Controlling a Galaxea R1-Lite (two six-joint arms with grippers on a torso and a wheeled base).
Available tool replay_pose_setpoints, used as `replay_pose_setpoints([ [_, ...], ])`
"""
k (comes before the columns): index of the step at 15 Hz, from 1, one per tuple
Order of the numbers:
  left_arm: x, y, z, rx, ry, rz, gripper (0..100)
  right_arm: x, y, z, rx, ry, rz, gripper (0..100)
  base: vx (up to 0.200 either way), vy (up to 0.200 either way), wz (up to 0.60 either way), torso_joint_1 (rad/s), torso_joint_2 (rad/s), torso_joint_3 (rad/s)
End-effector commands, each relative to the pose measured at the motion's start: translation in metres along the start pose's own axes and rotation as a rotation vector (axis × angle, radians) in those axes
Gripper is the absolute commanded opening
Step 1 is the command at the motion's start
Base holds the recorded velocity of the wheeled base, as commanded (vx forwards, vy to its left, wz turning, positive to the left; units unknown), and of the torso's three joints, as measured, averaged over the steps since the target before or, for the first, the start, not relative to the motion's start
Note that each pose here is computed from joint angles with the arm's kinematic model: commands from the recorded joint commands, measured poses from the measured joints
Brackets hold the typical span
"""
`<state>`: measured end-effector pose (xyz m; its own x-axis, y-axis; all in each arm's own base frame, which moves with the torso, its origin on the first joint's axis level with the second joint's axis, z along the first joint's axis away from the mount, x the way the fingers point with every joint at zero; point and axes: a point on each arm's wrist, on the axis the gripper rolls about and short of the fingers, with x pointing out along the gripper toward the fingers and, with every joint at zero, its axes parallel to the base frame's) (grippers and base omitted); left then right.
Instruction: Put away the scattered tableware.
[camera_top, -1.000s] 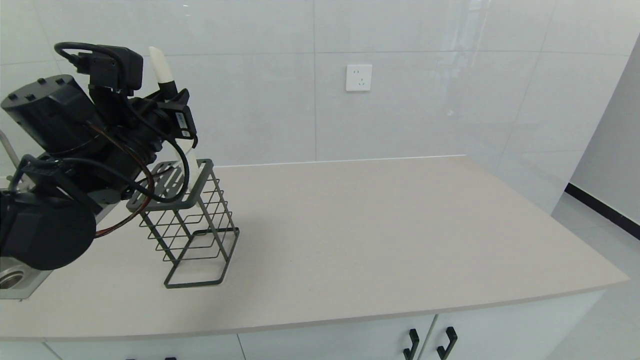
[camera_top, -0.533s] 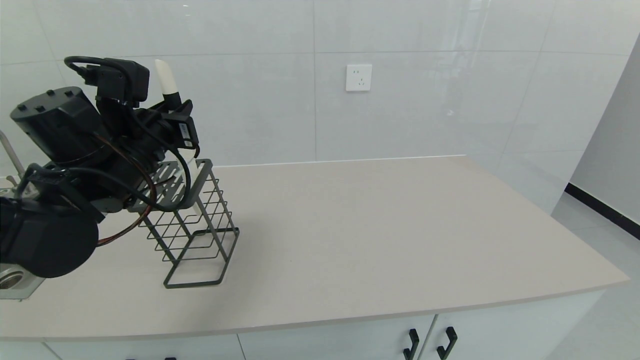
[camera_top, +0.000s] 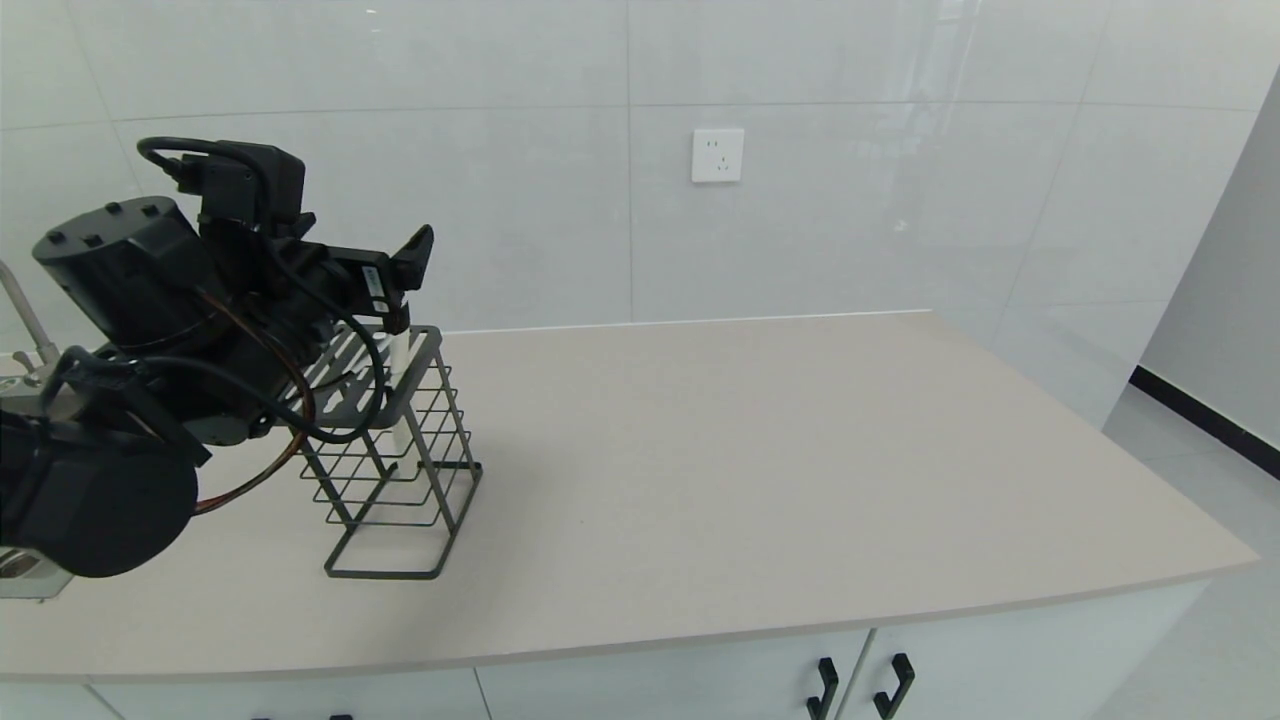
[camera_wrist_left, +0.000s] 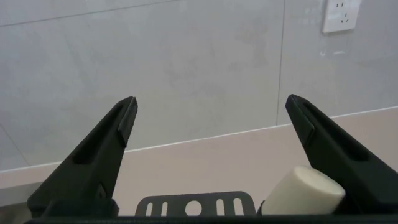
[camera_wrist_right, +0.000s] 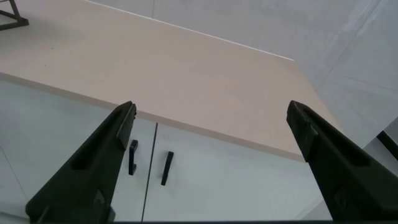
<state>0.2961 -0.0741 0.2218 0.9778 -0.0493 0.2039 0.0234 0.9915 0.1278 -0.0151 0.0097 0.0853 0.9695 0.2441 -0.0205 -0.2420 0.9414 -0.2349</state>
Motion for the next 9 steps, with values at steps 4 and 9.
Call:
replay_pose_setpoints([
  [4,0.001,0.004,-0.001,0.003,0.000,0.015,100,0.000,0.000,0.000,0.000,0.001,0.001,100,0.000,0.000,0.00,0.000,0.00,0.000],
  [9,-0.011,0.013,0.007,0.008,-0.031,0.034,100,0.000,0.000,0.000,0.001,0.001,0.001,100,0.000,0.000,0.00,0.000,0.00,0.000],
])
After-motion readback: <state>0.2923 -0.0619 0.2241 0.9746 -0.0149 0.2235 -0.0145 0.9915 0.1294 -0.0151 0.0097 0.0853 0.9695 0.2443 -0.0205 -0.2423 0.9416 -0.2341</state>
